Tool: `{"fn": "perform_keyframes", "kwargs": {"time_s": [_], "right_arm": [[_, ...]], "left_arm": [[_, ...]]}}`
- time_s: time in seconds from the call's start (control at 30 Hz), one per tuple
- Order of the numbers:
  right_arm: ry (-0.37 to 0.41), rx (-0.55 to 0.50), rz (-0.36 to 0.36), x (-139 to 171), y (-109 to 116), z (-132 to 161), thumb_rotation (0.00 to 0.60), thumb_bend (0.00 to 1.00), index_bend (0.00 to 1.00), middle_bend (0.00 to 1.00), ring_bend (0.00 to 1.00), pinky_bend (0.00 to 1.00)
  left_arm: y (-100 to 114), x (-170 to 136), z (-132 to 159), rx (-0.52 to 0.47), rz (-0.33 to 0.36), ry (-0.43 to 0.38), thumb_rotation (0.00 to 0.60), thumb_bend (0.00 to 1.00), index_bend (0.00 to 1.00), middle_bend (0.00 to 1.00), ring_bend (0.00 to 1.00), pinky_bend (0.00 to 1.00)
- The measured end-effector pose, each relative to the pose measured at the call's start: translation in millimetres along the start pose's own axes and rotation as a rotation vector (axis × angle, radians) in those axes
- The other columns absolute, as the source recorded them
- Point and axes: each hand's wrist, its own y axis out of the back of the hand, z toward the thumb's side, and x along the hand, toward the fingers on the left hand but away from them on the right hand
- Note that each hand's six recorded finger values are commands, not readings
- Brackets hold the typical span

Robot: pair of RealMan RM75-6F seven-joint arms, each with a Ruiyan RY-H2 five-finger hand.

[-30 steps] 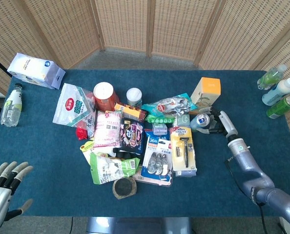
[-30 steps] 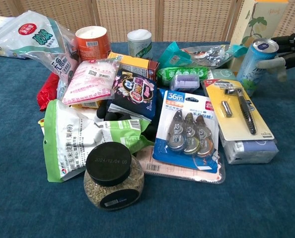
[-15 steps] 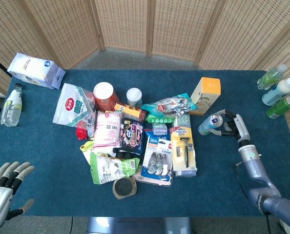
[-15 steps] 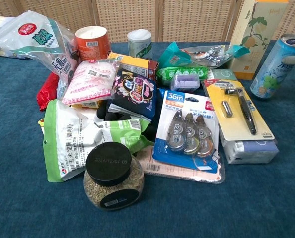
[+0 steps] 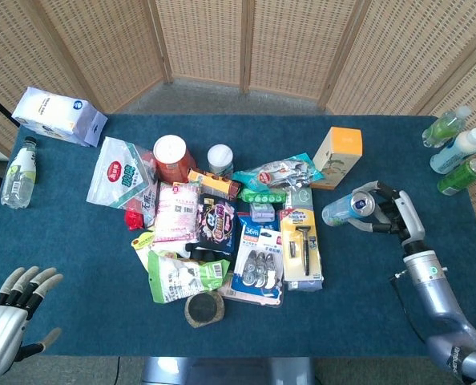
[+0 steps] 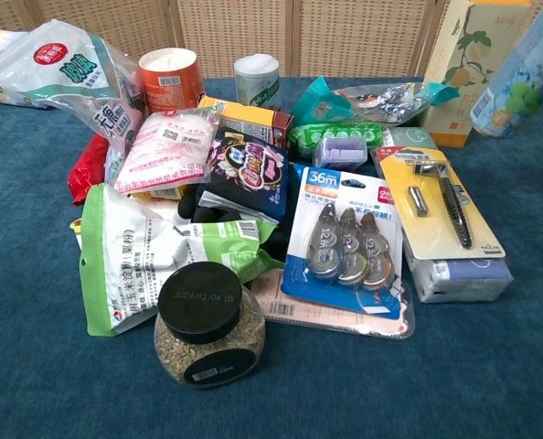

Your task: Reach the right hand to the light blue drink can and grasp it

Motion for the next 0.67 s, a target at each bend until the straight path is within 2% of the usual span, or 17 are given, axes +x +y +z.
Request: {"fn": "perform_keyframes", "kwargs": {"time_s": [0.4, 0.67], "right_arm": [[0.122, -0.082, 0.032, 15, 1, 92, 0.6, 0.06, 0.74, 0.98, 1.0, 1.0], [0.119, -0.066, 0.048, 18, -3, 104, 0.6, 0.06, 0.74, 0.98, 1.0, 1.0]], "left_arm": [[1, -12, -8, -0.018, 0.017, -0.004, 0.6, 0.26, 0.16, 0.17, 0.11, 0.0], [2, -17, -11, -0.024, 0.024, -0.006, 0.6, 0.26, 0.17, 0.18, 0.11, 0.0]]}}
